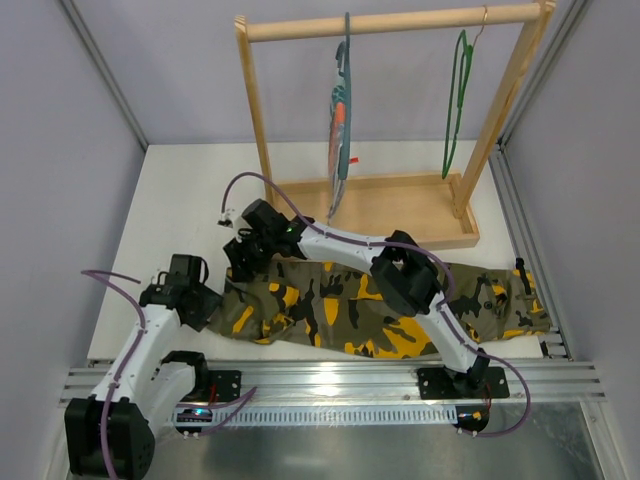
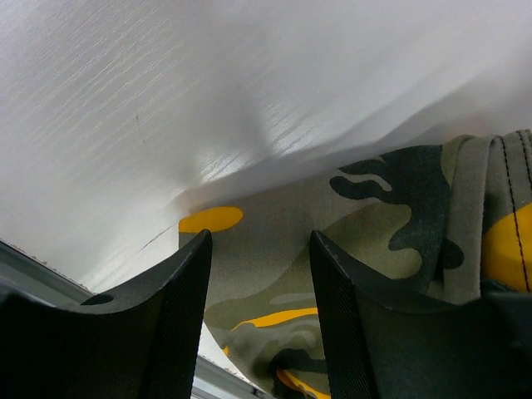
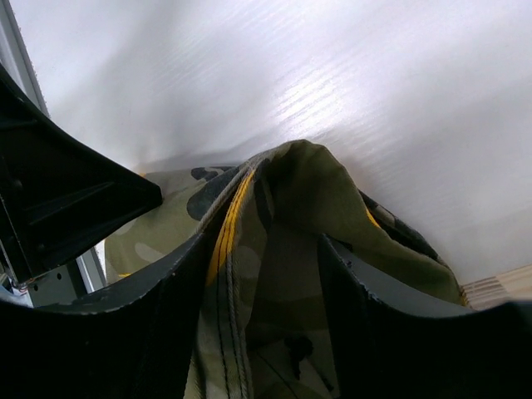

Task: Place the trousers on the hanger
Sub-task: Fold the trousers

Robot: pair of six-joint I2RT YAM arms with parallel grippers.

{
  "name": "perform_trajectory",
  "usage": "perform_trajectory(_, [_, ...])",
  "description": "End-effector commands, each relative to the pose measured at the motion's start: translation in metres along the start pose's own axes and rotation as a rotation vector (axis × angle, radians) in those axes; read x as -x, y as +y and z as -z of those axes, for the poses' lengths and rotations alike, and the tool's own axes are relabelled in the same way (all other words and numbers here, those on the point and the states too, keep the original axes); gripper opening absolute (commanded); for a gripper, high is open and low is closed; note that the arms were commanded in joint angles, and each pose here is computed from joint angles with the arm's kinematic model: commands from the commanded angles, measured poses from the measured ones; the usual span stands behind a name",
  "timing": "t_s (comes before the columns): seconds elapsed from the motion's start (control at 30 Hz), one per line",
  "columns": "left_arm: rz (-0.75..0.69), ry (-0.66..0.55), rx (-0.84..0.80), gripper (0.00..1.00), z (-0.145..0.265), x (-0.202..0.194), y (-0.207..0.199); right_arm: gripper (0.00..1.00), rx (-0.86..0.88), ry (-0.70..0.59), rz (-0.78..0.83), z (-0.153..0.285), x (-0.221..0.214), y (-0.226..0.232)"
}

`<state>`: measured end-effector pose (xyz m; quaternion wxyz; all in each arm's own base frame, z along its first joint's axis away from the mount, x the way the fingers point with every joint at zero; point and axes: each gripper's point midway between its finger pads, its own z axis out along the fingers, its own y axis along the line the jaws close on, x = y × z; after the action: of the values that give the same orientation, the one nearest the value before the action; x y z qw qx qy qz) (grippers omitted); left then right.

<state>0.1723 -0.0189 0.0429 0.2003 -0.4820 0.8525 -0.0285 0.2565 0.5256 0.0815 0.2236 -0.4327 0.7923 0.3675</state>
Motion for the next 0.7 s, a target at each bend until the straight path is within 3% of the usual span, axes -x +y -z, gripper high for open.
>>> perform_trajectory(0.0, [0.038, -0.032, -0.004, 0.51, -0.003, 0.007, -0.002, 0.58, 0.000, -0.034, 0.003, 0.004, 0.018, 0.006])
perform_trajectory(0.1, [0.045, -0.016, 0.013, 0.51, -0.007, 0.002, 0.002, 0.31, -0.046, -0.055, -0.013, 0.008, 0.022, -0.004])
perform_trajectory(0.13, [0.044, -0.011, 0.022, 0.51, -0.009, 0.000, 0.004, 0.17, -0.057, -0.065, -0.020, 0.011, 0.025, -0.006])
perform_trajectory(0.2, [0.039, -0.004, 0.042, 0.51, -0.011, -0.001, 0.007, 0.04, -0.091, -0.108, -0.044, 0.021, 0.036, -0.014])
perform_trajectory(0.67, [0.017, 0.013, 0.113, 0.51, -0.018, -0.004, 0.017, 0.04, -0.201, -0.284, -0.136, 0.062, 0.064, -0.025])
